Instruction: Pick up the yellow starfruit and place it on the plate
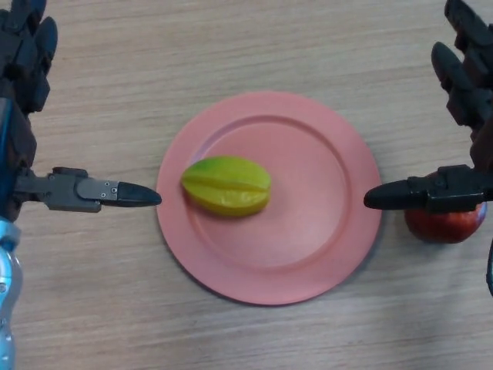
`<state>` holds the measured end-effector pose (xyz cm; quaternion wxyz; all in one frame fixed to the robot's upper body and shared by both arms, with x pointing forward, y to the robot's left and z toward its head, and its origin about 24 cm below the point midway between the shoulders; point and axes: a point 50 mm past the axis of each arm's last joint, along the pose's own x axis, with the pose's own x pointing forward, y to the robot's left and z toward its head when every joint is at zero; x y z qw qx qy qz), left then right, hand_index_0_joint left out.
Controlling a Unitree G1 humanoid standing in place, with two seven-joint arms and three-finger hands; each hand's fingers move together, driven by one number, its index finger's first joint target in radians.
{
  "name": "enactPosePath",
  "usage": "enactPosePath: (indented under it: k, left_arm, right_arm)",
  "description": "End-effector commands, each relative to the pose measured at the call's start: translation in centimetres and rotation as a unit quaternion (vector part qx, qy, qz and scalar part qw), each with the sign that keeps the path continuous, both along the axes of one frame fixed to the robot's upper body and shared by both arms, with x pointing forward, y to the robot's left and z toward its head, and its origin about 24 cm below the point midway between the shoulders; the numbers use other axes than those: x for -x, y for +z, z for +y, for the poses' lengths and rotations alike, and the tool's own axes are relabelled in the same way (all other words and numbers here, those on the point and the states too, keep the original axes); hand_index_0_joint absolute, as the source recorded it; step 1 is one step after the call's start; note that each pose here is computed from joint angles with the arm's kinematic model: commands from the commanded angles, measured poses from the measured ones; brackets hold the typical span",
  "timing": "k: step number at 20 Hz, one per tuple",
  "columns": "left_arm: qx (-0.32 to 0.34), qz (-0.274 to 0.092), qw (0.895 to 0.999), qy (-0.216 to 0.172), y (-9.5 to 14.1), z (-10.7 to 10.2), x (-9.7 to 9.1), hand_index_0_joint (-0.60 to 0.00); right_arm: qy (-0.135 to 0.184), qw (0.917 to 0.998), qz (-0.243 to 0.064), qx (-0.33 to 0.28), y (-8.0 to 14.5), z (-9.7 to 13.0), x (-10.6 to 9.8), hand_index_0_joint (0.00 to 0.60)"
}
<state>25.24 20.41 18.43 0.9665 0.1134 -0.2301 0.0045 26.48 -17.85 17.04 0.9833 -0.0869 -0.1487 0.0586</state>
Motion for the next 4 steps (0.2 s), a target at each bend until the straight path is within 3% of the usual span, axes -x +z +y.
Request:
enactPosePath:
  k: [1, 4]
  left_arm:
    - [-0.03, -0.092, 0.995, 0.017, 2.89, 0.8, 1.11, 0.0]
    - [-0.041, -0.088, 0.995, 0.023, 2.4, 0.74, 1.17, 0.0]
  right_arm:
    - [-0.01, 0.9936, -0.112, 0.009, 3.5, -0.8, 0.98, 0.0]
    - [-0.002, 0.9938, -0.11, 0.016, 3.26, -0.5, 1.46, 0.0]
